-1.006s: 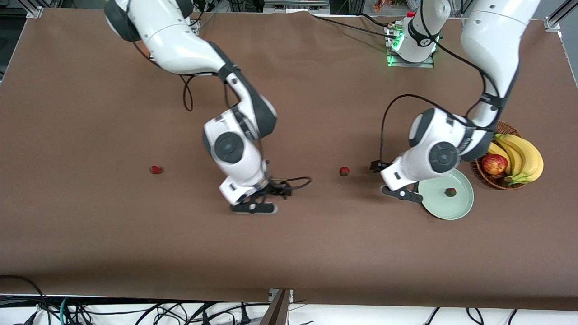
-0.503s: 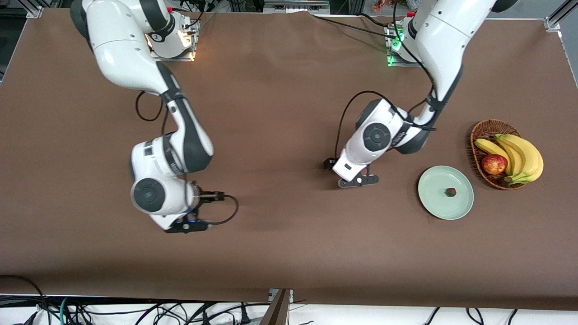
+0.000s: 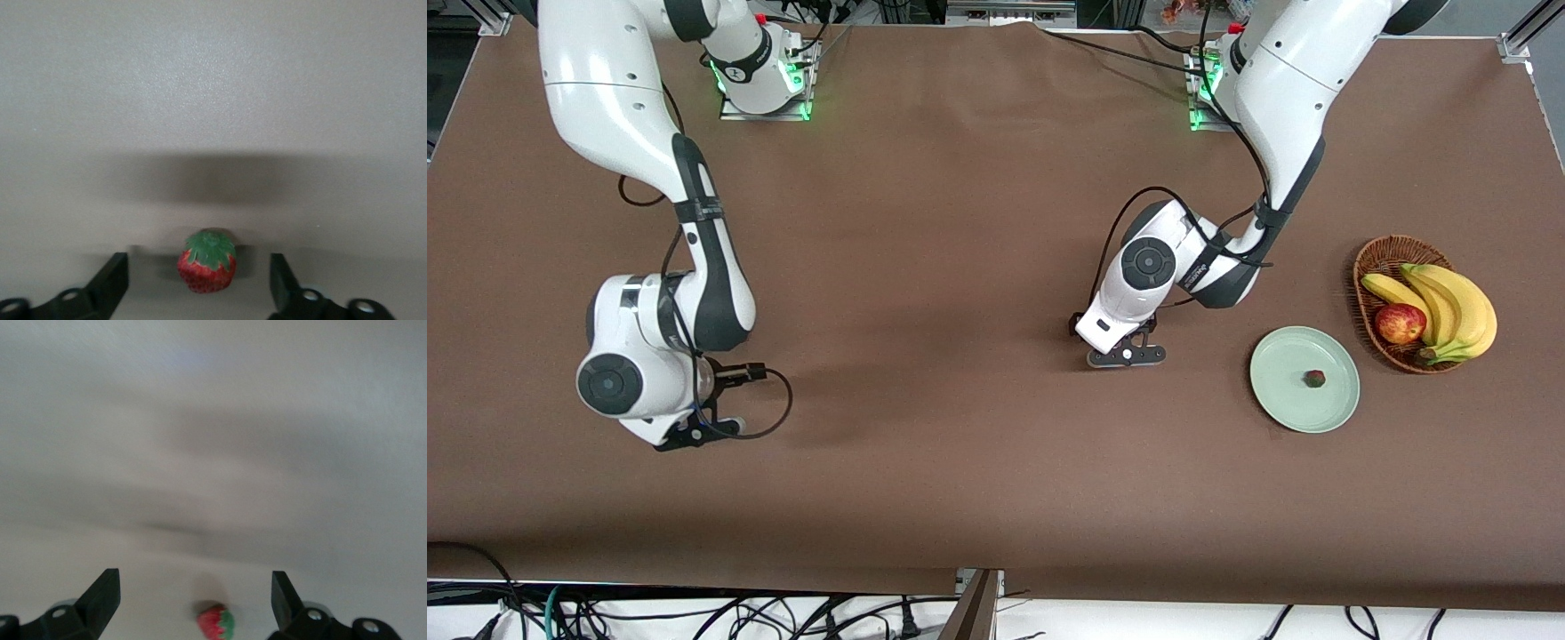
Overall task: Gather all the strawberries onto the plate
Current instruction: 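Grasp the middle strawberry with the left gripper while the right gripper grasps the last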
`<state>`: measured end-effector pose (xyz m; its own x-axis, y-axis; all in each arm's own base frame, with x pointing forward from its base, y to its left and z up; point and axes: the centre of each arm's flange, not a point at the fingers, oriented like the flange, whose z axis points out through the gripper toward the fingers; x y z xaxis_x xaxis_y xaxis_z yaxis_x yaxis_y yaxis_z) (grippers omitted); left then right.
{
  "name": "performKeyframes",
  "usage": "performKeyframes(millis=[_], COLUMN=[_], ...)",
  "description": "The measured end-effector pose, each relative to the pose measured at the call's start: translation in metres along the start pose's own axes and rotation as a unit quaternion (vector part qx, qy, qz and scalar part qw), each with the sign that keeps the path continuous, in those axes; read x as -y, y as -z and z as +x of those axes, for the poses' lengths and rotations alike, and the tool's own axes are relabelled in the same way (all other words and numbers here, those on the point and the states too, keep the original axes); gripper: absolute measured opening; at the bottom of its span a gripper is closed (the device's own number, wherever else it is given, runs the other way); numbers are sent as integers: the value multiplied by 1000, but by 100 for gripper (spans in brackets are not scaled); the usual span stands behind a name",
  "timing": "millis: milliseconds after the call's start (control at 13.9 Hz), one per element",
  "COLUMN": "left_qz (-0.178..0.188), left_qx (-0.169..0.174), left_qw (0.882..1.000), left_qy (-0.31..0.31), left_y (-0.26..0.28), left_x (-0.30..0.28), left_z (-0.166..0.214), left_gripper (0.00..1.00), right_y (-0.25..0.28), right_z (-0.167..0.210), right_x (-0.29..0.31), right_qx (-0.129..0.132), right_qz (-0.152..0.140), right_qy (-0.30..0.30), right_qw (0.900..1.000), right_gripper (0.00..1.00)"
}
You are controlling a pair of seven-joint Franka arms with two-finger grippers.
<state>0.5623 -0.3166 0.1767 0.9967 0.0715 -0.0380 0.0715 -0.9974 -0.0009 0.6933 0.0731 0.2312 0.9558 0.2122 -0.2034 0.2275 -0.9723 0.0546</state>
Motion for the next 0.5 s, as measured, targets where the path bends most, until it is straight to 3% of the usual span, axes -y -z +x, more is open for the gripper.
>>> performKeyframes(millis=[144, 359, 503], left_qz=[1, 8, 27], left_qx=[-1, 2, 17], left_qw=[1000, 1000, 999], left_qy=[0, -10, -41], left_y=[0, 4, 20], left_x=[1, 16, 48], left_z=[0, 10, 27], left_gripper=[64, 33, 33], right_y=[-23, -48, -57], right_z=[-24, -51, -60], right_x=[-6, -10, -10], right_qx=[-15, -18, -14], right_qz=[2, 4, 6], right_qy=[4, 4, 3], right_qw=[1000, 1000, 1000], right_gripper=[100, 100, 100])
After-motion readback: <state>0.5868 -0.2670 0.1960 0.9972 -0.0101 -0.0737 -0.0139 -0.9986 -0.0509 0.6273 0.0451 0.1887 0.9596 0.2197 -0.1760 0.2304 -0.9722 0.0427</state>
